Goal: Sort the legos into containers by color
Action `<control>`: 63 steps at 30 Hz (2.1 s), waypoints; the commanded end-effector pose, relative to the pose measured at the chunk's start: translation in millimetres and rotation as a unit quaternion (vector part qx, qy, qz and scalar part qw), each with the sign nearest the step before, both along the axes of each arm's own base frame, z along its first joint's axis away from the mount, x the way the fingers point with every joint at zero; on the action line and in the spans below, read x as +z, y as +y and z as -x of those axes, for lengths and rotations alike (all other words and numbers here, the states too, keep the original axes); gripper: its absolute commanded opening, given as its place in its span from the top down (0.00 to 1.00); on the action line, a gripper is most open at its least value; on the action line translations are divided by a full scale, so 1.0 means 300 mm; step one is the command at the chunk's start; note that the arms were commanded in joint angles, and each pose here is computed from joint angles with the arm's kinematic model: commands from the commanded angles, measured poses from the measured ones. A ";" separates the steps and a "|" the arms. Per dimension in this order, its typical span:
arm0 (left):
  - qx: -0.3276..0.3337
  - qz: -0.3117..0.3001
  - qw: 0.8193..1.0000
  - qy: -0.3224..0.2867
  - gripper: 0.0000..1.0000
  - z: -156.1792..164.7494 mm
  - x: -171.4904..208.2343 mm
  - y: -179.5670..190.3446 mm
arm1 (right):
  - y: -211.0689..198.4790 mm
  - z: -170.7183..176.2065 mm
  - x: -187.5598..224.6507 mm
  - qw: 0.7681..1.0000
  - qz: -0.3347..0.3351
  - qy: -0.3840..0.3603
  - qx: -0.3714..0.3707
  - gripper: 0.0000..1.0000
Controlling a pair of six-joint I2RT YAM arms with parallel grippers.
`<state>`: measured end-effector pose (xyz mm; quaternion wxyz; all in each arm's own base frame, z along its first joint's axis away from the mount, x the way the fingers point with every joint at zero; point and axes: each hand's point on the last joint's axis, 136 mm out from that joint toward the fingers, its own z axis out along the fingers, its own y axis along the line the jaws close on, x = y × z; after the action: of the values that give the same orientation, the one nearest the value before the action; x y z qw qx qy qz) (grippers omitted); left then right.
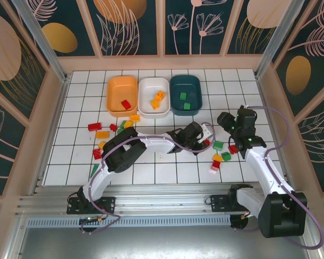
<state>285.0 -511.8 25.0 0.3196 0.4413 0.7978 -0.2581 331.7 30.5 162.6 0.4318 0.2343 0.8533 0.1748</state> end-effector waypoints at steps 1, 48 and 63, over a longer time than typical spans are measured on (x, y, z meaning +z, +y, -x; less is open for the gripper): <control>0.035 0.014 0.999 -0.026 0.85 -0.029 0.115 0.018 | -0.008 0.010 0.018 1.000 0.002 -0.007 -0.002 0.41; 0.565 0.061 0.817 0.095 0.31 -0.854 0.402 1.334 | 0.092 0.099 -0.216 0.992 0.060 0.111 0.023 0.28; 0.459 0.264 0.836 0.144 0.10 -0.350 0.503 1.118 | 0.038 0.215 -0.386 0.972 0.113 0.202 -0.037 0.29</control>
<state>398.3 -156.3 161.9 0.3772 -0.1318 0.8672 -0.2972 277.9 54.3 56.4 0.2880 0.2212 0.9307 0.0432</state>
